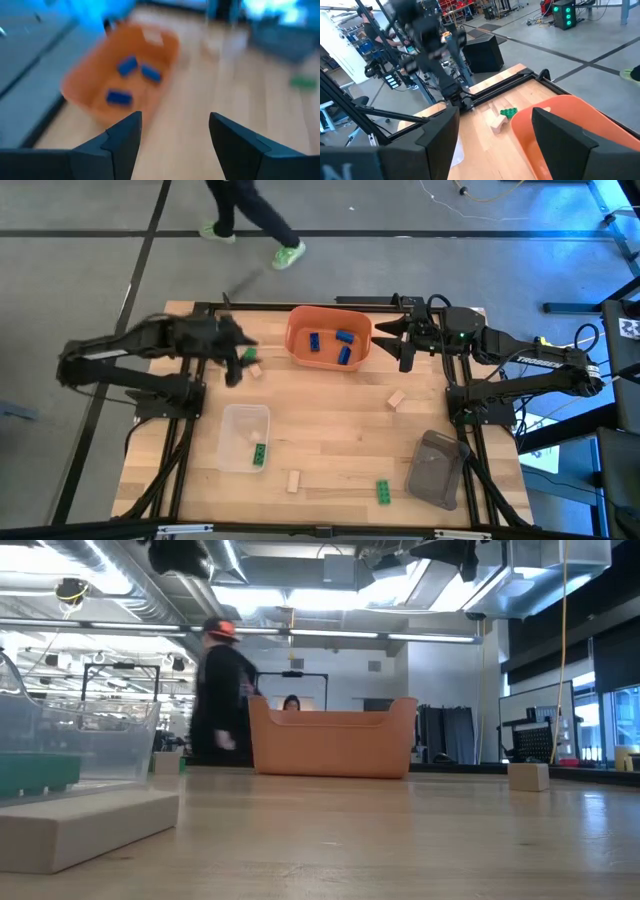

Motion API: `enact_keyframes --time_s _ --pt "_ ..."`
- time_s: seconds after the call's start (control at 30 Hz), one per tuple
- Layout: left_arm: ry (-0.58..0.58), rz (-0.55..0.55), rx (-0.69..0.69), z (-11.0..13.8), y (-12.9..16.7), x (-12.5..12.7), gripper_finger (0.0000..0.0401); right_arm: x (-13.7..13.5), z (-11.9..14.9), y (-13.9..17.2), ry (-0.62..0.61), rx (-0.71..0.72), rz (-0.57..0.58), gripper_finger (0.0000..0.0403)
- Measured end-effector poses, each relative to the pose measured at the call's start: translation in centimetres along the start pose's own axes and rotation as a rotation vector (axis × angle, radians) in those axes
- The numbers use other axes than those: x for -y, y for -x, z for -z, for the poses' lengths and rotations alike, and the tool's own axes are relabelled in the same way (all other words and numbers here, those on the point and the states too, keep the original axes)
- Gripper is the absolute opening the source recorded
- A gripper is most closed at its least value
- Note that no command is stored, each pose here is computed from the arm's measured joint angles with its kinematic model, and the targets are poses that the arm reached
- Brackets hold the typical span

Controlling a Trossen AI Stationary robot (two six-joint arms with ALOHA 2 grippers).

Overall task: Sort & place blocks by color
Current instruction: Put the top green game piece into the transparent bin

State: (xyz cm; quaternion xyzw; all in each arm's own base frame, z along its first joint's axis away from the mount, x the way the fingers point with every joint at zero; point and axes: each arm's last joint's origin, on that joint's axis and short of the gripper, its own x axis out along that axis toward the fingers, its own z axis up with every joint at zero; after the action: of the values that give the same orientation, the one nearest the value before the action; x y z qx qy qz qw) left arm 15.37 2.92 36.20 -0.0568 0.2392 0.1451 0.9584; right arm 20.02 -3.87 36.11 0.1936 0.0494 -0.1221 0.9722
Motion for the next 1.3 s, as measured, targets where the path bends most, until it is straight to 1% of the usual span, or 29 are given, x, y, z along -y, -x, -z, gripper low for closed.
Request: enact_keyframes --time_s 0.1,0.3,0.37,0.53,0.63,1.13,1.23,1.3 --pt "0.051 -0.006 0.161 -1.3 1.0 -1.3 0.0224 0.0 0.0 0.0 0.026 0.000 0.000 0.0251" --pt "0.068 0.044 0.333 -2.8 1.3 -2.4 0.0224 0.0 0.0 0.0 0.022 0.001 -0.001 0.0251" --pt "0.089 0.066 0.393 -2.8 0.7 -2.5 0.0224 0.0 0.0 0.0 0.021 0.000 -0.002 0.0251" --pt "0.177 0.133 0.481 -1.4 -1.0 -2.5 0.0224 0.0 0.0 0.0 0.021 -0.001 -0.004 0.0251" --pt "0.214 0.137 0.492 -1.0 -1.3 -2.6 0.0224 0.0 0.0 0.0 0.021 -0.001 -0.004 0.0251" --pt "0.222 0.132 0.496 -1.0 -1.3 -2.6 0.0224 0.0 0.0 0.0 0.024 -0.001 -0.004 0.0251" --pt "0.253 0.077 0.505 -1.0 -1.3 -2.8 0.0224 0.0 0.0 0.0 0.024 -0.001 -0.004 0.0251" --pt "0.298 0.010 0.489 -0.9 -1.7 -3.1 0.0224 0.0 0.0 0.0 0.024 -0.001 -0.004 0.0251"
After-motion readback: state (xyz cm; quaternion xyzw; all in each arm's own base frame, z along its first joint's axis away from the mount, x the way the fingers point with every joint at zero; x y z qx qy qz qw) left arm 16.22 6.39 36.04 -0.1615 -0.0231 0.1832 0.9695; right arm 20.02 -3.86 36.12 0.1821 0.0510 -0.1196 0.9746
